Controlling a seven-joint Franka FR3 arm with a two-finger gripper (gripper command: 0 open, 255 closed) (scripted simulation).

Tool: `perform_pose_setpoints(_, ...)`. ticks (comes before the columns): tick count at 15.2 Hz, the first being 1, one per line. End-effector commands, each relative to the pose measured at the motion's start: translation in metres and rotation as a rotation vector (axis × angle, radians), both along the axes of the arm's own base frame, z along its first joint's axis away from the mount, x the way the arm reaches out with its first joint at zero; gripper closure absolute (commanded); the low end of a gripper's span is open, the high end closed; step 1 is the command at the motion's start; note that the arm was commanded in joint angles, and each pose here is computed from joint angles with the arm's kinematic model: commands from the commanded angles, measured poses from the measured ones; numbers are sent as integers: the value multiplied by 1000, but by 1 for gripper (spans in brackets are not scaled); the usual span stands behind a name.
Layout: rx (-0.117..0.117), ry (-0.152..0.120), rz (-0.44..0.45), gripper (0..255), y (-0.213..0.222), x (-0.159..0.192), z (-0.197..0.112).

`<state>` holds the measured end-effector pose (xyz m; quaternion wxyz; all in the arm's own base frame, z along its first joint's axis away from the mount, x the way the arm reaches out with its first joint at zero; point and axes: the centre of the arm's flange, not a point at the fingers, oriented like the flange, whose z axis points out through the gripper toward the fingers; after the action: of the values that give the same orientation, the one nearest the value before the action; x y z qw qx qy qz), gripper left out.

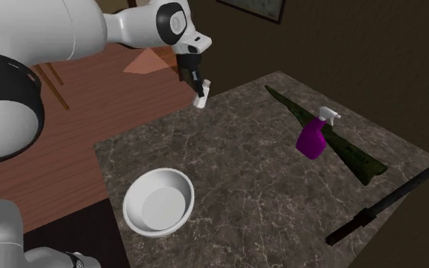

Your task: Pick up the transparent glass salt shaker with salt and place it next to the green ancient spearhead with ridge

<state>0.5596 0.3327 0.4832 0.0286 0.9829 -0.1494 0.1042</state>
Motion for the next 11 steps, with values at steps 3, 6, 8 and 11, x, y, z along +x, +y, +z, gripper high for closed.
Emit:
perform_pose_setpoints(3, 0, 0, 0, 255, -33, 34, 3)
perform_pose_setpoints(6, 0, 0, 0, 255, -61, 62, 3)
perform_pose_setpoints(8, 0, 0, 0, 255, -79, 81, 3)
perform_pose_setpoints(11, 0, 0, 0, 255, -106, 110, 4)
